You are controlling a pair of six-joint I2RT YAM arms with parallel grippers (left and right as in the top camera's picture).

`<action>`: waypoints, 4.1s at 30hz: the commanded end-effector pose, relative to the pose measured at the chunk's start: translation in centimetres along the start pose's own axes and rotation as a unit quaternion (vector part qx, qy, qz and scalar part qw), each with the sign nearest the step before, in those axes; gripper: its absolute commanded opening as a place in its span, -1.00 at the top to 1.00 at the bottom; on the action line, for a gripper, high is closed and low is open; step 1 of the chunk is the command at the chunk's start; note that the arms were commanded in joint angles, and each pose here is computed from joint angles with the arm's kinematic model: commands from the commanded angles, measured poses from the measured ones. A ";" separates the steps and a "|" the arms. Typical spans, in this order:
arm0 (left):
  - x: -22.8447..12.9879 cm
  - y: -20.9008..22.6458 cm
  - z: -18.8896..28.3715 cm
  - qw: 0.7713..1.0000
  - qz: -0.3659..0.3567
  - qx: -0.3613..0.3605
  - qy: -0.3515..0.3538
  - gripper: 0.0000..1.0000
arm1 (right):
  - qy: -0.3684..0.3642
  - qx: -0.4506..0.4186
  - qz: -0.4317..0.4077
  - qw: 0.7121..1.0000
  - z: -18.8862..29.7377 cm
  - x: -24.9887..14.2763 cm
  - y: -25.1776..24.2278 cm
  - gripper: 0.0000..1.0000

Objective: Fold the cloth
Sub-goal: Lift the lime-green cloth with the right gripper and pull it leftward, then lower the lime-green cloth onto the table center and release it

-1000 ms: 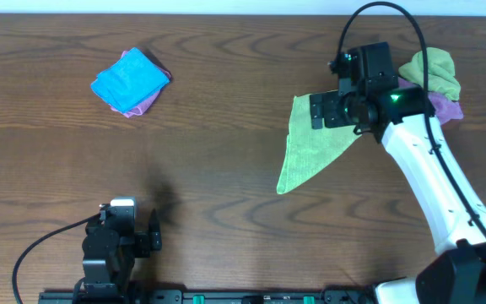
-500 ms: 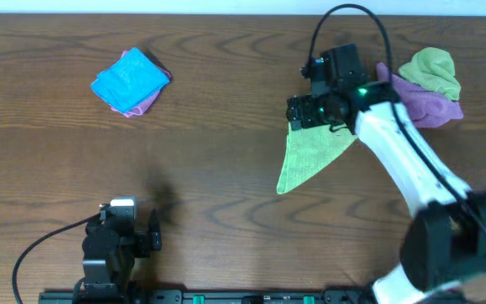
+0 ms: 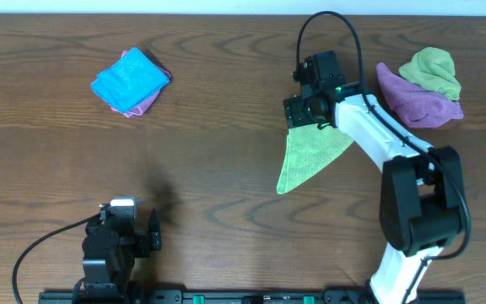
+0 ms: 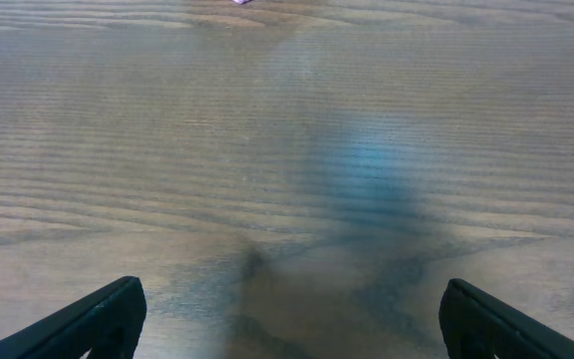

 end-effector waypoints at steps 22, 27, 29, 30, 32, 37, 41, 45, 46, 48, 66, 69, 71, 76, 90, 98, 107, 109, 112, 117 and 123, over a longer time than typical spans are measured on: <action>-0.4 -0.1 -0.2 1.000 -0.004 0.001 0.006 -0.90 | 0.015 -0.011 0.016 1.000 -4.3 -0.6 -0.3 -0.23; -0.4 -0.1 -0.2 1.000 -0.004 0.001 0.006 -0.91 | 0.012 -0.010 0.017 1.000 -4.4 -0.5 -0.2 0.41; -0.4 -0.1 -0.2 1.000 -0.004 0.001 0.006 -0.90 | 0.006 -0.008 0.018 1.000 -4.1 -0.1 0.1 0.83; -0.4 -0.1 -0.2 1.000 -0.004 0.001 0.006 -0.90 | 0.002 -0.007 0.018 1.000 -3.8 0.1 0.2 0.98; -0.4 -0.1 -0.2 1.000 -0.004 0.001 0.006 -0.90 | -0.007 -0.003 0.021 1.000 -3.2 0.7 0.6 0.97; -0.4 -0.1 -0.2 1.000 -0.004 0.001 0.006 -0.90 | -0.032 0.008 0.038 0.999 -0.9 2.6 2.4 0.97; -0.4 -0.1 -0.2 1.000 -0.004 0.001 0.006 -0.90 | -0.044 -0.001 0.041 0.998 -0.5 3.2 2.7 -0.21; -0.4 -0.1 -0.2 1.000 -0.004 0.001 0.006 -0.90 | -0.062 -0.029 0.041 0.997 -1.1 3.7 2.2 -0.24; -0.4 -0.1 -0.2 1.000 -0.004 0.001 0.006 -0.90 | -0.068 -0.030 0.048 0.996 -1.2 3.9 2.2 -0.20; -0.4 -0.1 -0.2 1.000 -0.004 0.001 0.006 -0.91 | -0.076 -0.034 0.059 0.995 -1.6 4.1 2.2 -0.14; -0.4 -0.1 -0.2 1.000 -0.004 0.001 0.006 -0.90 | -0.020 -0.060 0.066 0.996 -6.2 1.8 1.1 -0.02; -0.4 -0.1 -0.2 1.000 -0.004 0.001 0.006 -0.90 | -0.019 -0.060 0.066 0.996 -6.3 1.8 1.1 0.15; -0.4 -0.1 -0.2 1.000 -0.004 0.001 0.006 -0.90 | -0.019 -0.060 0.066 0.996 -6.2 1.8 1.1 0.46; -0.4 -0.1 -0.2 1.000 -0.004 0.001 0.006 -0.90 | -0.016 -0.059 0.069 0.996 -5.9 1.9 1.4 0.98; -0.4 -0.1 -0.2 1.000 -0.004 0.001 0.006 -0.90 | -0.049 -0.053 0.082 0.994 2.3 3.2 7.1 0.97; -0.4 -0.1 -0.2 1.000 -0.004 0.001 0.006 -0.90 | -0.024 -0.098 0.054 0.993 7.4 2.0 5.1 0.97; -0.4 -0.1 -0.2 1.000 -0.004 0.001 0.006 -0.90 | 0.028 -0.195 -0.058 0.979 11.6 -0.2 -0.3 0.97; -0.4 -0.1 -0.2 1.000 -0.004 0.001 0.006 -0.90 | 0.042 -0.206 -0.079 0.974 12.2 -0.6 -1.4 0.98; -0.4 -0.1 -0.2 1.000 -0.004 0.001 0.006 -0.90 | 0.064 -0.210 -0.102 0.970 12.9 -1.3 -3.0 0.97; -0.4 -0.1 -0.2 1.000 -0.004 0.001 0.006 -0.90 | 0.083 -0.196 -0.127 0.969 13.9 -3.2 -5.2 0.97; -0.4 -0.1 -0.2 1.000 -0.004 0.001 0.006 -0.90 | 0.115 -0.207 -0.160 0.958 13.9 -7.4 -8.2 0.97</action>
Point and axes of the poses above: each gripper's point midway between its finger pads, its own z axis back along the fingers, its own y axis along the line the jaws close on, x = y × z, the point moved 8 cm from there along z, back along the fingers, and after that the axes turned 11 degrees about -z, right-handed, at the moved point
